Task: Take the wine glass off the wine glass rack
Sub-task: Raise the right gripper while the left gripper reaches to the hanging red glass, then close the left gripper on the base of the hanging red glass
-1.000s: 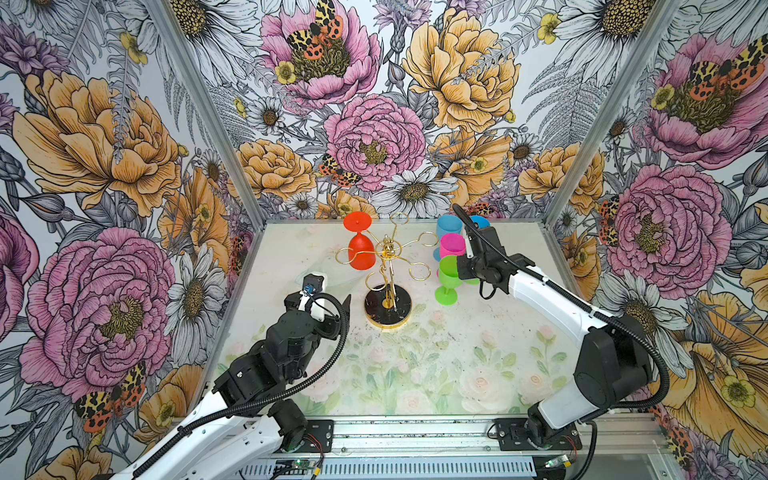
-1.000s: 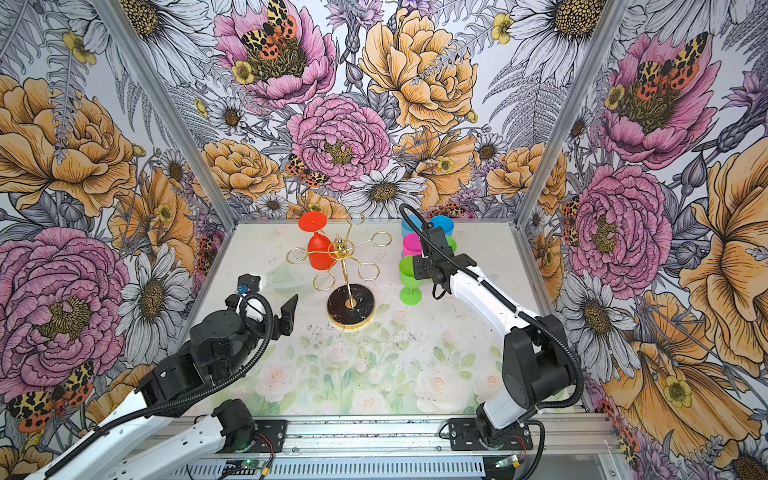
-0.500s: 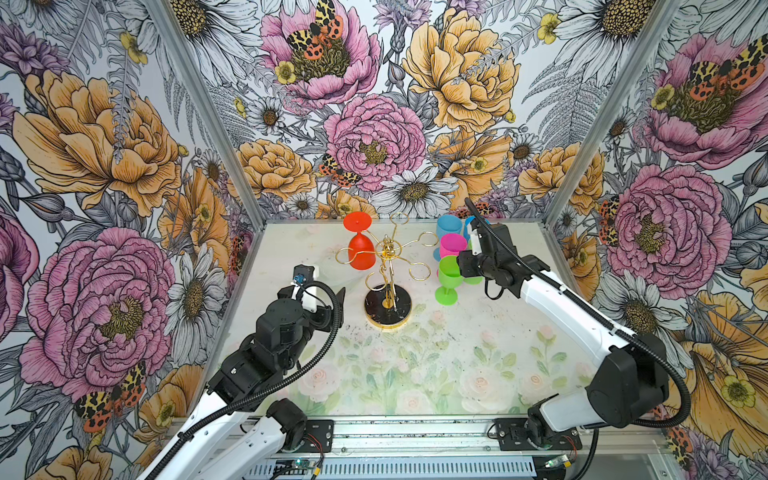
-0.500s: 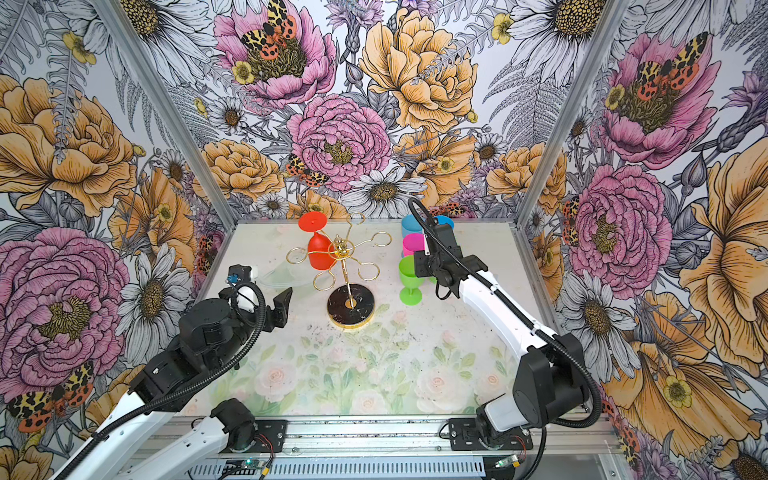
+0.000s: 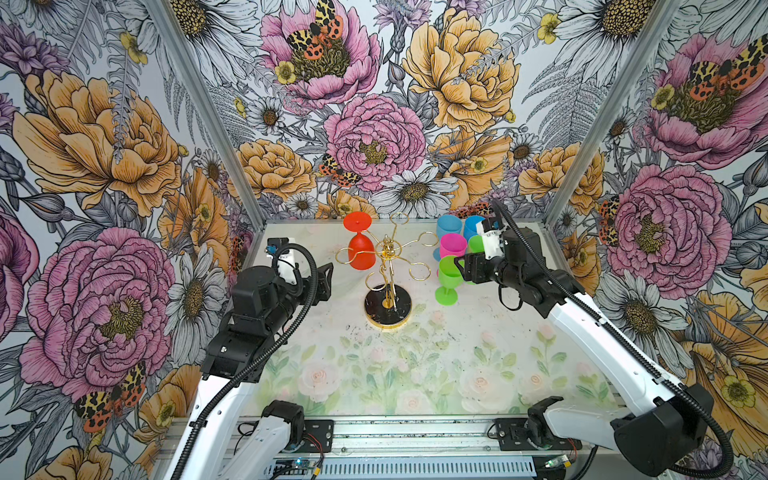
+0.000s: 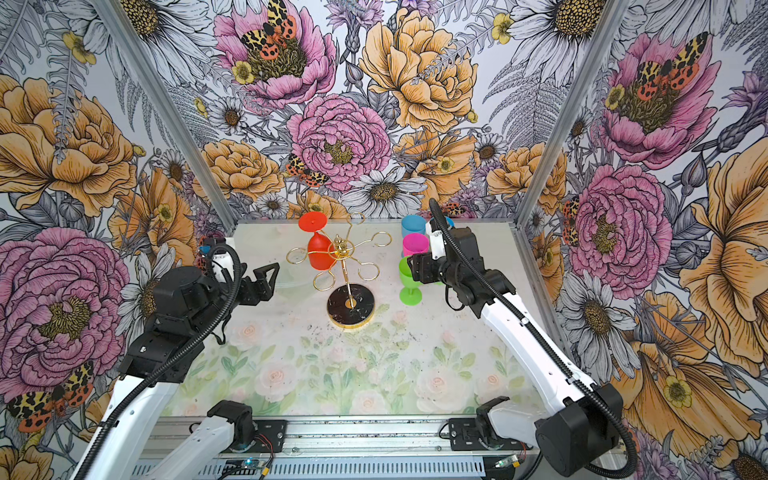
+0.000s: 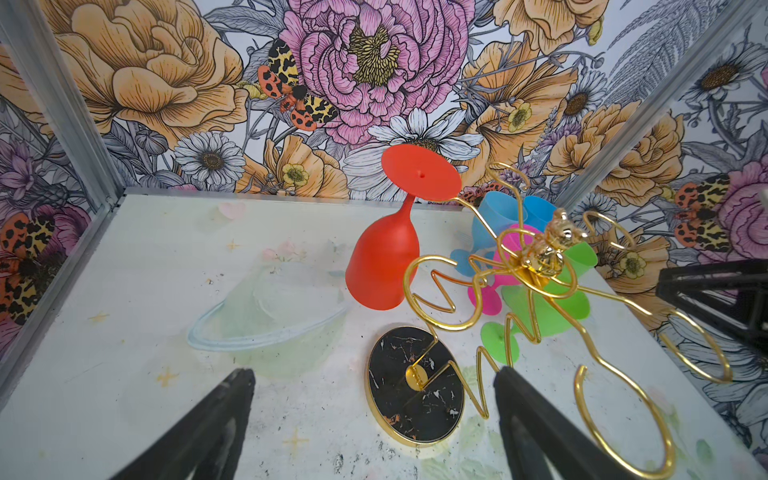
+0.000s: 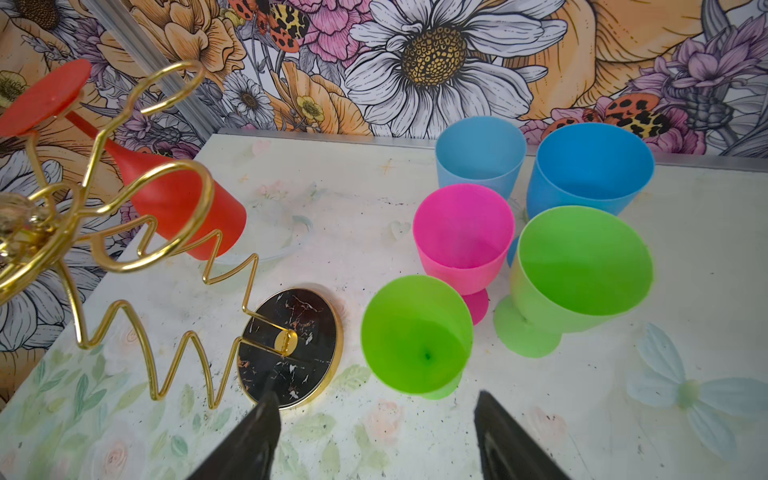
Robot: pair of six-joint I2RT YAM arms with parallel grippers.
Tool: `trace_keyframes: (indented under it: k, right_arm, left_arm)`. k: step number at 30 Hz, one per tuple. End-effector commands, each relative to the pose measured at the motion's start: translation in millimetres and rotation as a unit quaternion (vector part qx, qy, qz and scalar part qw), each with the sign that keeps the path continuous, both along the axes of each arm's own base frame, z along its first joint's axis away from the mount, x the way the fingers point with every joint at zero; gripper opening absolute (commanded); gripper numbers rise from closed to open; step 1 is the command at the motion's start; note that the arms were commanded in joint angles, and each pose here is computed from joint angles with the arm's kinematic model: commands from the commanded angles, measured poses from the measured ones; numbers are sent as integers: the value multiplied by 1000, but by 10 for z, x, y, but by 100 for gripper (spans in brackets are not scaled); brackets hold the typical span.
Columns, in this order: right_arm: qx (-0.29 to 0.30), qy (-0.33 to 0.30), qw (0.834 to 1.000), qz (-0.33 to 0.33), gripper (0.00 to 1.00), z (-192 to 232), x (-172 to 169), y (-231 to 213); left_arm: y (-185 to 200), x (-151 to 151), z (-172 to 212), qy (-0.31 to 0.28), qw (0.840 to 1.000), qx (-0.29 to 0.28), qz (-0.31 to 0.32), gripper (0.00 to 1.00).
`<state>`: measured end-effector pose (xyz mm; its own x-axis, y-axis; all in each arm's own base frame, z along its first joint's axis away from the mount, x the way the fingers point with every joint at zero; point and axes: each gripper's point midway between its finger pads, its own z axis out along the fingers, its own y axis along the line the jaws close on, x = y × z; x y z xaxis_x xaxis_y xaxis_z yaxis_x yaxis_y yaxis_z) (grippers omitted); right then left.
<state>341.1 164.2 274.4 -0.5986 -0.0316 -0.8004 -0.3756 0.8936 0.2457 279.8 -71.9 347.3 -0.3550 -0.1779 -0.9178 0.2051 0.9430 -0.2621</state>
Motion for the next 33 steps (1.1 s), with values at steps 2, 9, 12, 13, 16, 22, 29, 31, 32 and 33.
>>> trace_keyframes:
  k: [2, 9, 12, 13, 16, 22, 29, 31, 32, 33]
  right_arm:
    - [15, -10, 998, 54, 74, 44, -216, 86]
    - [36, -11, 994, 100, 74, 30, -471, 158]
    - [42, -14, 994, 104, 74, 41, -540, 153]
    - [43, -16, 993, 104, 74, 44, -563, 147]
    - [46, -21, 994, 102, 74, 51, -606, 129]
    - [56, -23, 992, 109, 74, 60, -680, 136]
    - [61, -30, 992, 109, 74, 70, -742, 116]
    - [62, -31, 992, 109, 74, 66, -757, 111]
    - [62, -31, 992, 109, 74, 62, -764, 110]
    - [63, -31, 992, 108, 74, 64, -771, 106]
  left_arm:
    - [-136, 71, 235, 9, 997, -65, -51, 91]
    - [-175, 450, 279, 65, 985, -142, -71, 88]
    - [-242, 577, 296, 74, 980, -165, -86, 86]
    - [-262, 624, 293, 78, 978, -174, -90, 85]
    - [-303, 759, 270, 93, 972, -192, -96, 81]
    - [-353, 1020, 165, 121, 964, -215, -103, 74]
    - [-432, 1266, 85, 143, 950, -249, -119, 62]
    - [-449, 1323, 62, 149, 947, -256, -122, 58]
    - [-460, 1349, 49, 151, 946, -259, -124, 57]
    - [-466, 1369, 48, 152, 945, -262, -125, 57]
